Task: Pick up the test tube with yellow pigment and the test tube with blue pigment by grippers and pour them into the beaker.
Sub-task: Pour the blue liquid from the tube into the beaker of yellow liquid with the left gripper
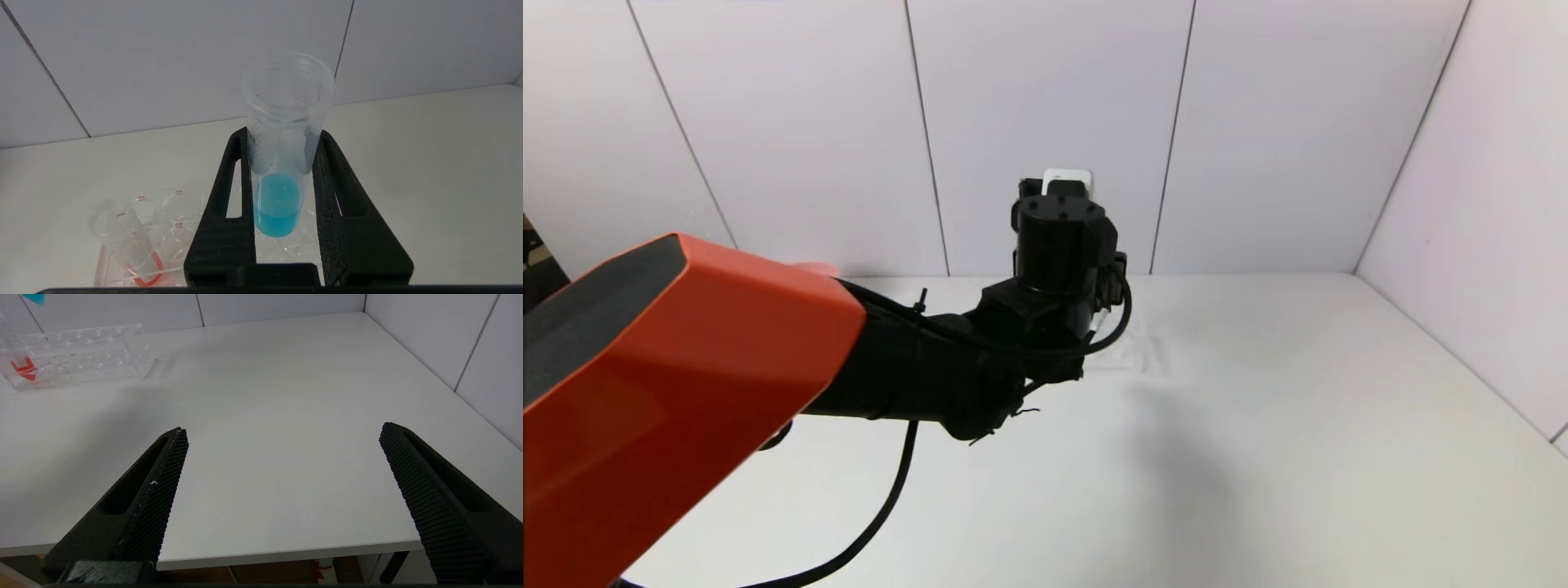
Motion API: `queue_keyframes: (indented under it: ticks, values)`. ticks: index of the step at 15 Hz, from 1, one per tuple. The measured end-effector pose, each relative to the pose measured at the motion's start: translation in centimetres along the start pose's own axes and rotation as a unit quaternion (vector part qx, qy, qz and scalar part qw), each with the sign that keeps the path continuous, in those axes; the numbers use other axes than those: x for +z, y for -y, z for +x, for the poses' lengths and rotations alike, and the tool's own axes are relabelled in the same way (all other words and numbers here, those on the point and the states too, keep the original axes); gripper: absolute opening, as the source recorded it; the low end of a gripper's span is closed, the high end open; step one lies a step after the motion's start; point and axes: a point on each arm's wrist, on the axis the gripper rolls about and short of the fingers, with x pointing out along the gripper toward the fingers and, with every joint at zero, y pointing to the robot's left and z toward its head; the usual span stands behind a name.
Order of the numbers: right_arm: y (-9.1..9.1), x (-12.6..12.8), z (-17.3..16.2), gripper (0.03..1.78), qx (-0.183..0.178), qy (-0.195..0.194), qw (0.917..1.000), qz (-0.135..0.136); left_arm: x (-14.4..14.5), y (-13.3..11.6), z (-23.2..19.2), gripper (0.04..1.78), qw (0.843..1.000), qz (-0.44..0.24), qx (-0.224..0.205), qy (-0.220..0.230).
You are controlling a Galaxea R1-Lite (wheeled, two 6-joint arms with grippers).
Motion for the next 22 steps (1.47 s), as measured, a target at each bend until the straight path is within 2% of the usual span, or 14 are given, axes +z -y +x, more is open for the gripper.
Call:
queue_keyframes:
  ticks: [4, 11, 16, 22]
  values:
    - [0.0, 0.0, 0.0, 1.71, 0.0, 0.0, 1.0, 0.0, 3.1, -4.0, 0.2, 0.44, 0.999, -0.001, 0.036, 0.008]
    - [0.0, 0.0, 0.0, 1.71, 0.0, 0.0, 1.0, 0.0, 7.0, -13.3, 1.3, 0.44, 0.994, -0.008, 0.106, 0.029]
    - [0.0, 0.0, 0.0, 1.71, 0.0, 0.0, 1.0, 0.0, 7.3, -19.9, 1.5, 0.44, 0.99, -0.005, 0.142, 0.021]
    - [0.0, 0.0, 0.0, 1.71, 0.0, 0.0, 1.0, 0.0, 6.4, -28.0, -0.3, 0.44, 0.982, -0.005, 0.188, -0.004]
